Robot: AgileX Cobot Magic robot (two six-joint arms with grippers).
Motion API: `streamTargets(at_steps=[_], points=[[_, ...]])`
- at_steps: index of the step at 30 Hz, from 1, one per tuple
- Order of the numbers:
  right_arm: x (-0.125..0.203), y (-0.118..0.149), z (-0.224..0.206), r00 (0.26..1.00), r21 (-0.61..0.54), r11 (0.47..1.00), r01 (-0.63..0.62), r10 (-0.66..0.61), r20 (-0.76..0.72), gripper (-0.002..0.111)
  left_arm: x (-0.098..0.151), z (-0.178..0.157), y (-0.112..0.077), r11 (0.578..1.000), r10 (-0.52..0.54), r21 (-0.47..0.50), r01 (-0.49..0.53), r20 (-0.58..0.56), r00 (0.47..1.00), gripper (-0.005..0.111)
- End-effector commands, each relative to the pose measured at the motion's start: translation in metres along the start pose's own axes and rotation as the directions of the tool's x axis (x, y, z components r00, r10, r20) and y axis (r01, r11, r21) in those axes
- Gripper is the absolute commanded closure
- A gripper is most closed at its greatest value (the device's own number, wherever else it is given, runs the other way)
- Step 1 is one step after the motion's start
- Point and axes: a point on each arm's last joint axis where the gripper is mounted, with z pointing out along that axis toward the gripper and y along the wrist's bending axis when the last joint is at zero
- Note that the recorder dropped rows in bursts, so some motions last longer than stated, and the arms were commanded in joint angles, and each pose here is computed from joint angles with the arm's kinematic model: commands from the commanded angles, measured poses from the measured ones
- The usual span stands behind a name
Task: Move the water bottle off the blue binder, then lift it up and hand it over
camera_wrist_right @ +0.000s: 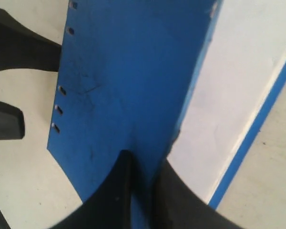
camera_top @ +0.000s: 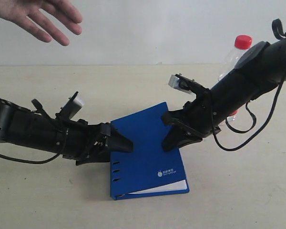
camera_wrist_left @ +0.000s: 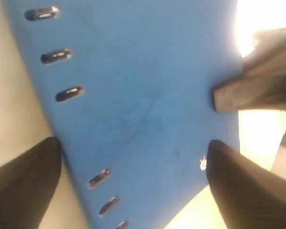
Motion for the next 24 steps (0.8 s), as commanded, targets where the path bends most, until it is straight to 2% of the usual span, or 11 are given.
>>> streamTargets(at_steps=[1, 5, 7, 9, 12, 18, 21, 24], points=[[0.002, -0.004, -0.001, 0.997, 0.042, 0.996, 0.072, -0.071, -0.026, 0.108, -0.001, -0.001, -0.019, 0.981, 0.091, 0.17, -0.094, 0.027, 0.995, 0.03], [0.008, -0.019, 0.01, 0.995, 0.112, 0.992, -0.06, 0.069, -0.078, 0.108, 0.0, -0.002, -0.025, 0.964, 0.128, 0.232, -0.132, 0.032, 0.991, 0.03], [0.012, -0.025, 0.017, 0.988, 0.119, 0.989, -0.083, 0.097, -0.117, 0.108, 0.001, -0.004, -0.031, 0.934, 0.181, 0.304, -0.186, 0.046, 0.982, 0.03], [0.018, -0.031, 0.027, 0.978, 0.101, 0.99, -0.103, 0.119, -0.169, 0.108, 0.003, -0.008, -0.04, 0.884, 0.232, 0.401, -0.241, 0.072, 0.97, 0.03], [0.025, -0.038, 0.039, 0.969, 0.066, 0.995, -0.077, 0.09, -0.231, 0.108, 0.003, -0.008, -0.04, 0.872, 0.273, 0.397, -0.286, 0.091, 0.958, 0.03], [0.028, -0.039, 0.043, 0.962, 0.043, 0.997, -0.061, 0.07, -0.263, 0.108, 0.003, -0.008, -0.04, 0.873, 0.269, 0.397, -0.282, 0.089, 0.959, 0.03], [0.029, -0.038, 0.043, 0.96, 0.031, 0.998, -0.061, 0.067, -0.27, 0.108, 0.001, -0.005, -0.034, 0.915, 0.223, 0.33, -0.231, 0.062, 0.973, 0.03], [0.032, -0.031, 0.04, 0.949, -0.044, 0.999, -0.032, 0.017, -0.314, 0.108, 0.0, -0.002, -0.025, 0.958, 0.158, 0.236, -0.163, 0.039, 0.987, 0.03]])
